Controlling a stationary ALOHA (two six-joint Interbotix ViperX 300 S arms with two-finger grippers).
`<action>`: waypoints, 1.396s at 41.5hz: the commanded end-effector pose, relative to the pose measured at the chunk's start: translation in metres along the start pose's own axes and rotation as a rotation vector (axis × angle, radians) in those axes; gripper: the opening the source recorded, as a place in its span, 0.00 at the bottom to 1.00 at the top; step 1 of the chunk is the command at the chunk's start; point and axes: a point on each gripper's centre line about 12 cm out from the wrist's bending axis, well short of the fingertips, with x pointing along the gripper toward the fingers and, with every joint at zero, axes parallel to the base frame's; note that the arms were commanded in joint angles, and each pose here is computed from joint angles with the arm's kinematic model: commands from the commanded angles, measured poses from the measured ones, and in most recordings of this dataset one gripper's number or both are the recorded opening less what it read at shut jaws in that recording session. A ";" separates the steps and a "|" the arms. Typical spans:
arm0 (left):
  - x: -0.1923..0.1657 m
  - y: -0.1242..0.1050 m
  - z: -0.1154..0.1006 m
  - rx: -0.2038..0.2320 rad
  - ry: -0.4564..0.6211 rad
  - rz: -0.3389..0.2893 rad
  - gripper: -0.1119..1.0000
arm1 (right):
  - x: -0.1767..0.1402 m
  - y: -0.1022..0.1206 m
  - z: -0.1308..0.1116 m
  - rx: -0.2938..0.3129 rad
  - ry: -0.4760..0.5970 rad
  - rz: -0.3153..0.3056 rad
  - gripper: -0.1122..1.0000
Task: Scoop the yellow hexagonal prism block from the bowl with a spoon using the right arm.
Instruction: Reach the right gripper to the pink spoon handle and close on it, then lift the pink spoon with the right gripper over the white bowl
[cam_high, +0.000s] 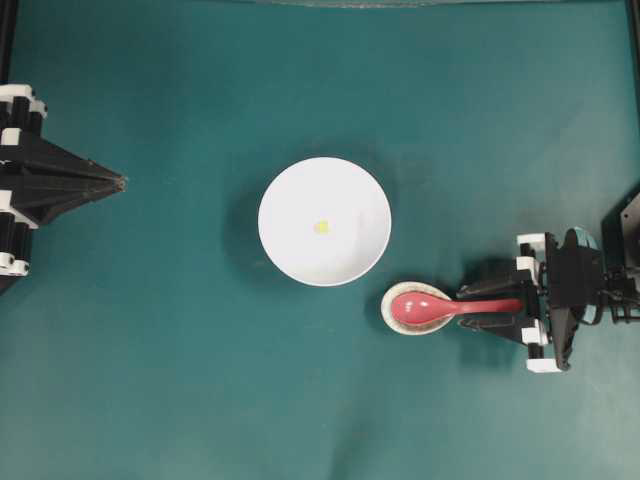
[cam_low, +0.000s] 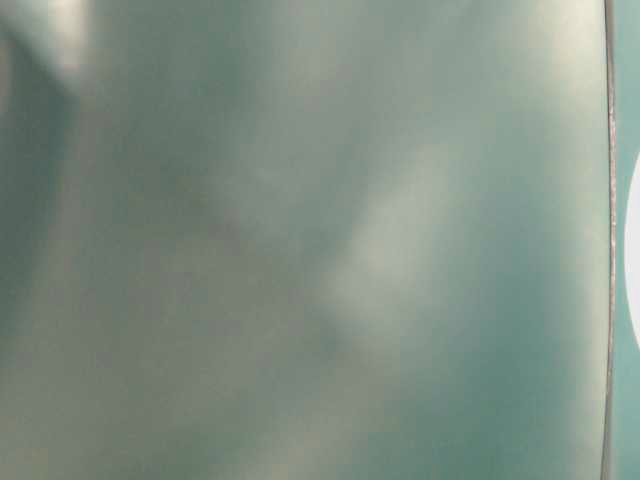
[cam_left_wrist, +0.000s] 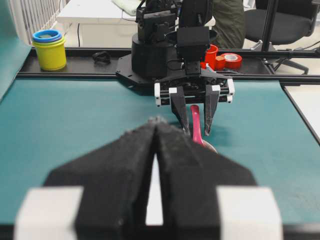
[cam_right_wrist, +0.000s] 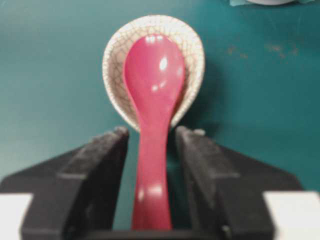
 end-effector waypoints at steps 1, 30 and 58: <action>0.003 0.000 0.003 0.005 -0.006 0.000 0.10 | 0.001 0.003 0.005 0.009 -0.024 0.009 0.53; 0.002 0.000 0.003 0.008 -0.003 -0.001 0.10 | -0.014 0.001 0.060 0.044 -0.148 0.028 0.32; 0.002 0.000 0.001 0.030 0.023 -0.003 0.10 | -0.002 -0.039 0.190 0.145 0.189 0.038 0.32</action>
